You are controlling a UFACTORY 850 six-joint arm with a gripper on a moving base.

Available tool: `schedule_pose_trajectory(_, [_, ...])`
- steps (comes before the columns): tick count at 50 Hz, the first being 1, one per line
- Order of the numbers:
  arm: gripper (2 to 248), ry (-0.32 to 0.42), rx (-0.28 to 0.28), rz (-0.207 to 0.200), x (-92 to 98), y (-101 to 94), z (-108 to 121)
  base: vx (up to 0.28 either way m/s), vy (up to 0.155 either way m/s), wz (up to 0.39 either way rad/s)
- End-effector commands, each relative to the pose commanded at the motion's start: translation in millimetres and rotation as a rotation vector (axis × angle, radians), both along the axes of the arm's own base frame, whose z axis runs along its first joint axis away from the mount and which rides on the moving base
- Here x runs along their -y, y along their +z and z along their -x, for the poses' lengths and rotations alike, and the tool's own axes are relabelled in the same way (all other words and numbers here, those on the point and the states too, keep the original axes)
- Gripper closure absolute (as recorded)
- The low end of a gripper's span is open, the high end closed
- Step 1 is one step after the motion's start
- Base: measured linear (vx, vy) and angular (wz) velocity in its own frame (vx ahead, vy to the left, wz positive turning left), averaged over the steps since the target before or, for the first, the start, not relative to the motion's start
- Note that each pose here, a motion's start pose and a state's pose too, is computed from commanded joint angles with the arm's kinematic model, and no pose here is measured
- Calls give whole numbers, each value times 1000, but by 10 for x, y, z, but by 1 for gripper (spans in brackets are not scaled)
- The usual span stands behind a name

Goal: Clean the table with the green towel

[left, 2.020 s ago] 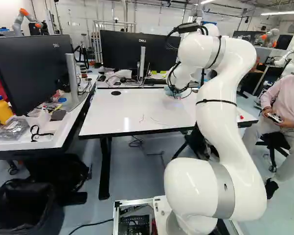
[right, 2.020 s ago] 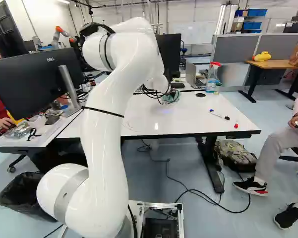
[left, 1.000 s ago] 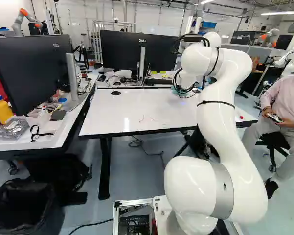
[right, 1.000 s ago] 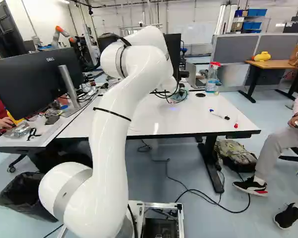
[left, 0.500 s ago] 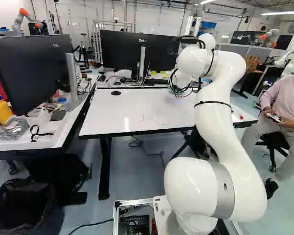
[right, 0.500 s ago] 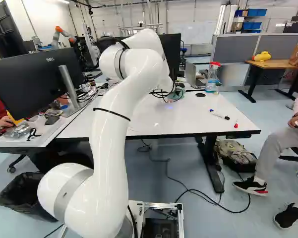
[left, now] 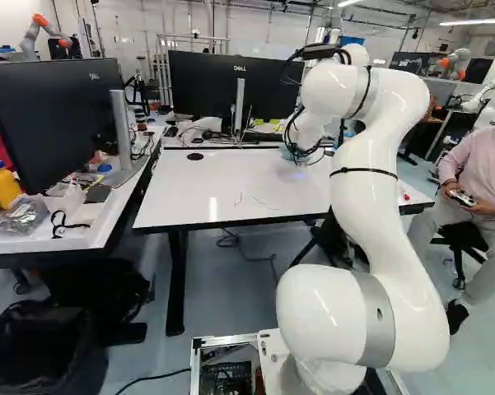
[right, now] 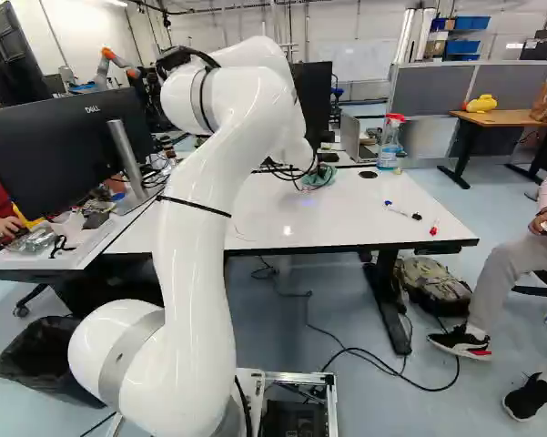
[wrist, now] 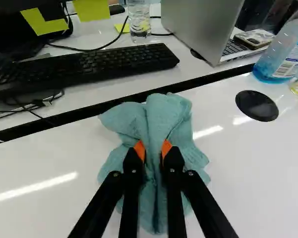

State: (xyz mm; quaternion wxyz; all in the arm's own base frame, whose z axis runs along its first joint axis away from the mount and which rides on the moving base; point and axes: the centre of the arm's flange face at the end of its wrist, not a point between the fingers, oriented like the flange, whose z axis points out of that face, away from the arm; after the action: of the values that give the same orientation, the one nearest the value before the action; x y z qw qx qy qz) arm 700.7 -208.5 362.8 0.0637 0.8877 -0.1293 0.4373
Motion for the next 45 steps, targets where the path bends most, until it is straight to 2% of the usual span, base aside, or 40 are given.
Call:
schedule_pose_trajectory(11, [195,-9,-18,-6,11,31,196,0,0,0])
schedule_pose_trajectory(20, [195,-26,-23,-7,108,40,285,0,0,0])
schedule_pose_trajectory(32, [195,-50,-13,-4,301,23,237,0,0,0])
schedule_pose_trajectory(45, [195,-56,9,3,419,-16,46,0,0,0])
